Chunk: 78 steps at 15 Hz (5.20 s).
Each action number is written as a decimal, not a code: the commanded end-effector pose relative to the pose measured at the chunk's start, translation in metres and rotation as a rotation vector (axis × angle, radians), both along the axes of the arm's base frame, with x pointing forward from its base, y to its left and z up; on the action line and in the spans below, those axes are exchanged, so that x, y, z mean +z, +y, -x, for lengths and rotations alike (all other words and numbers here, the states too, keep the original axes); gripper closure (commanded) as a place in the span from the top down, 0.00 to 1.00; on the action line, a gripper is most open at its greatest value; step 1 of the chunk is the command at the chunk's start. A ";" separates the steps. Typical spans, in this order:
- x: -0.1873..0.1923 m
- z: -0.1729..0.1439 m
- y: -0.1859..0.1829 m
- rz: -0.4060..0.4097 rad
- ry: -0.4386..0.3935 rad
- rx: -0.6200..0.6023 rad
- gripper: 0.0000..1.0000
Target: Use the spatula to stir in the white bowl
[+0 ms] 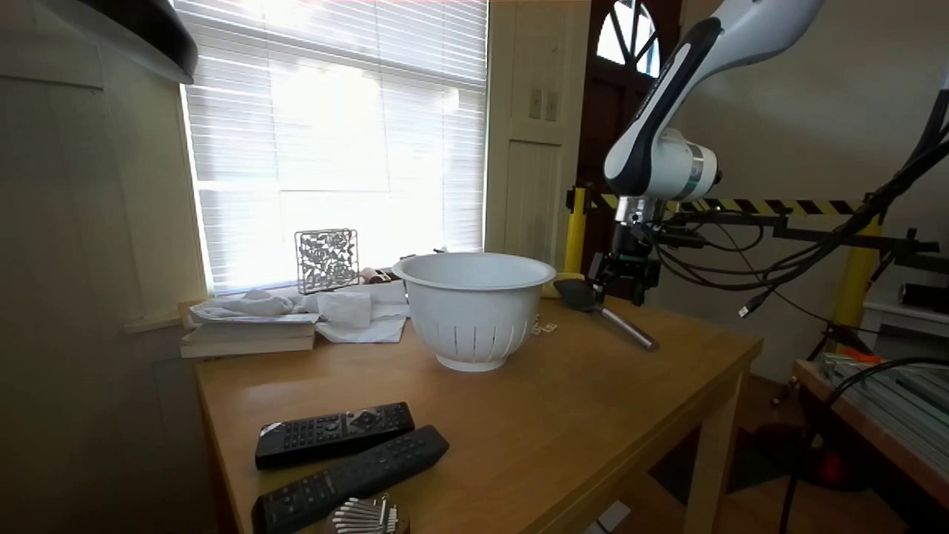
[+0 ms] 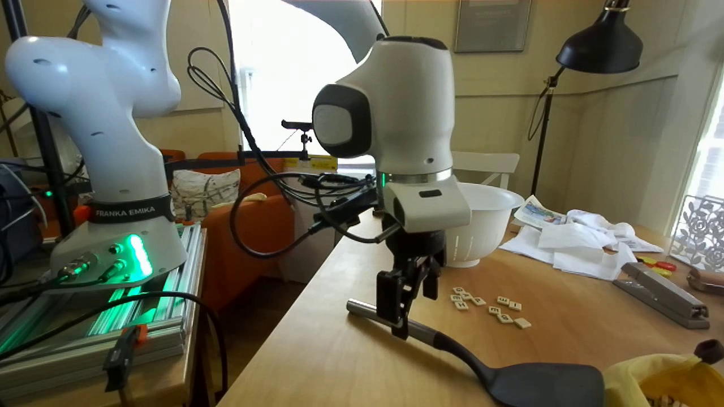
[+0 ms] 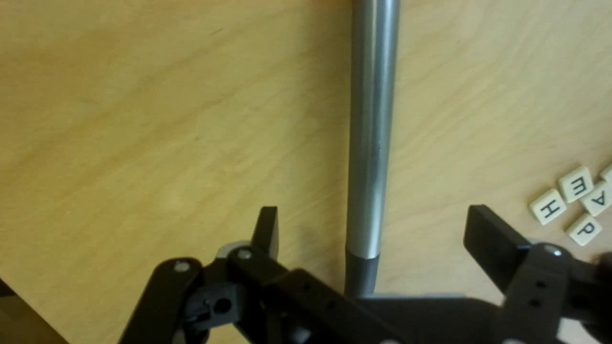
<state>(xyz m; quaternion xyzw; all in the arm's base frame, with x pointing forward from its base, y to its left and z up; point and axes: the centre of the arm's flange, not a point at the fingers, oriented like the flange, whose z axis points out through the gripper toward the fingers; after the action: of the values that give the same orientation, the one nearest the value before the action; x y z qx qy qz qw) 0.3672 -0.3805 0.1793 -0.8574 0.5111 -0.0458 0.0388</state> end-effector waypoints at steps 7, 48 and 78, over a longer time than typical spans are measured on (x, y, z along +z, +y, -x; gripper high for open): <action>-0.033 -0.001 0.012 0.054 -0.049 0.061 0.90; 0.248 -0.019 0.109 -0.701 0.005 0.436 0.06; 0.144 -0.165 0.172 -1.084 -0.040 0.284 0.06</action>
<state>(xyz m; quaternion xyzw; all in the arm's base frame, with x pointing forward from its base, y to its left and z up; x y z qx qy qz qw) 0.5197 -0.1761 0.3319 -0.8161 0.3188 0.1806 0.4469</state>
